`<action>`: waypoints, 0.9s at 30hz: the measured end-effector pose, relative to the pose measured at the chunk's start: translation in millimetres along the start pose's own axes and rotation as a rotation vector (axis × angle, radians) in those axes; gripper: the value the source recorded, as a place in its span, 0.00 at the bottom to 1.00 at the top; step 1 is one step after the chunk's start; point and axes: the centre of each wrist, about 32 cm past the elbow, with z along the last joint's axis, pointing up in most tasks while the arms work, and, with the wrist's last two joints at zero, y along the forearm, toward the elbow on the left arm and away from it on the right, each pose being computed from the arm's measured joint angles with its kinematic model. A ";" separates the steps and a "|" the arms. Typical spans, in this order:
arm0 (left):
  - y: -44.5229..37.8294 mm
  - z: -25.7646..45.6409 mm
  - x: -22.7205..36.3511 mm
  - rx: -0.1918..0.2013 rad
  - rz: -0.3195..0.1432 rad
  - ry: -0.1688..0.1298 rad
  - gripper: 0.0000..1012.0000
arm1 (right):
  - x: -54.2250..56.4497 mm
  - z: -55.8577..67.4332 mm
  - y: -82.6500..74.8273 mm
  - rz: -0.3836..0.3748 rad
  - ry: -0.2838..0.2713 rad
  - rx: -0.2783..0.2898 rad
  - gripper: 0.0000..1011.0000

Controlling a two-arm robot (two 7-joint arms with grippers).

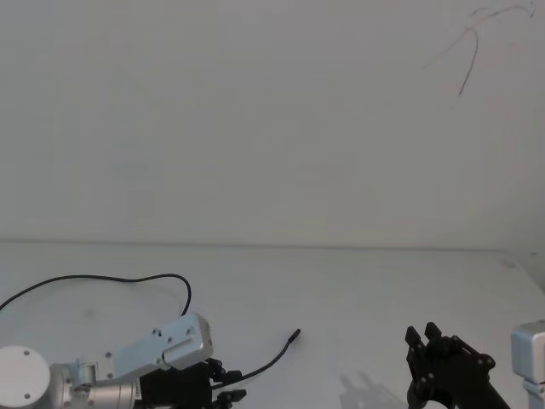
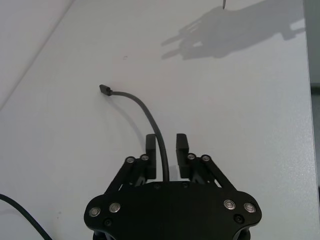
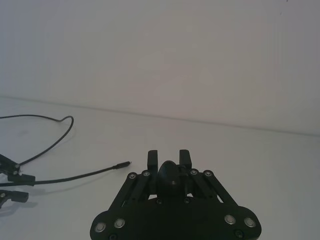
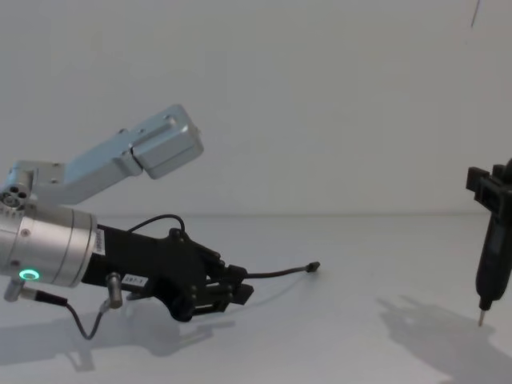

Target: Pick up the data cable with the one hand.

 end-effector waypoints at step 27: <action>9.9 -3.4 7.3 -0.107 -0.112 0.040 0.05 | 0.0 0.0 0.0 0.000 0.000 0.000 0.25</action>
